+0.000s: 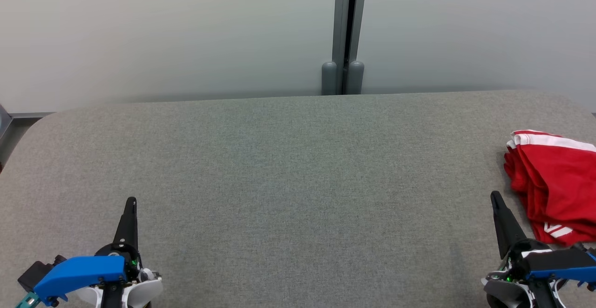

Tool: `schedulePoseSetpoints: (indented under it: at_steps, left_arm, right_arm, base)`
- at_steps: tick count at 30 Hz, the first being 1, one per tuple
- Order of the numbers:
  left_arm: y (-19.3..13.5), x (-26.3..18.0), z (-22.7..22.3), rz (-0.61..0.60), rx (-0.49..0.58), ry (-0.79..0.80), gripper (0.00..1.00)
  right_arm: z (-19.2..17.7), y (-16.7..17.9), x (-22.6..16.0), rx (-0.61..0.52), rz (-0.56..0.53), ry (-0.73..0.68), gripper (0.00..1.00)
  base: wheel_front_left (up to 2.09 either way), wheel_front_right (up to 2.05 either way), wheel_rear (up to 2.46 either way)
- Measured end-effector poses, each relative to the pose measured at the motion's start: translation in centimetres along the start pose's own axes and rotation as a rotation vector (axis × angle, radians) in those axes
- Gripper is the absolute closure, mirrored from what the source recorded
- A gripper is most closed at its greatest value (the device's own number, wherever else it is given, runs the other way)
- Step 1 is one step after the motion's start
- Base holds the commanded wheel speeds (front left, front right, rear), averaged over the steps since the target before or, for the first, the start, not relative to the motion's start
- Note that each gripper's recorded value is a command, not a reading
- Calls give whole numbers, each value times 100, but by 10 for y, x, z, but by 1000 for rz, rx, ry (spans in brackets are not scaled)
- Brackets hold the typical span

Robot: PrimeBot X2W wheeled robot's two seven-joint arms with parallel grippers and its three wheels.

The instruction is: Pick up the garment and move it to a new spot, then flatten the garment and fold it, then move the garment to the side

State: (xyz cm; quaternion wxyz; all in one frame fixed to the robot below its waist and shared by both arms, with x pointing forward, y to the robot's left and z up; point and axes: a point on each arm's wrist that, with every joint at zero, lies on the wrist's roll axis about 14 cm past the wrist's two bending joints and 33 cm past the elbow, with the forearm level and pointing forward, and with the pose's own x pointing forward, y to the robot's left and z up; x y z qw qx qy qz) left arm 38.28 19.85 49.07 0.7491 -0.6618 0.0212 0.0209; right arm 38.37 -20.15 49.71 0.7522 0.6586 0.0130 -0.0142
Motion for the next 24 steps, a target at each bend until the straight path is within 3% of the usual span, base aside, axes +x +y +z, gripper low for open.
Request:
schedulePoseSetpoints:
  at_steps: [24]
  left_arm:
    - [-13, 4, 4, -45, -126, 0, 100]
  right_arm:
    - [0, 6, 3, 134, 26, 2, 100]
  base:
    - [0, 0, 0]
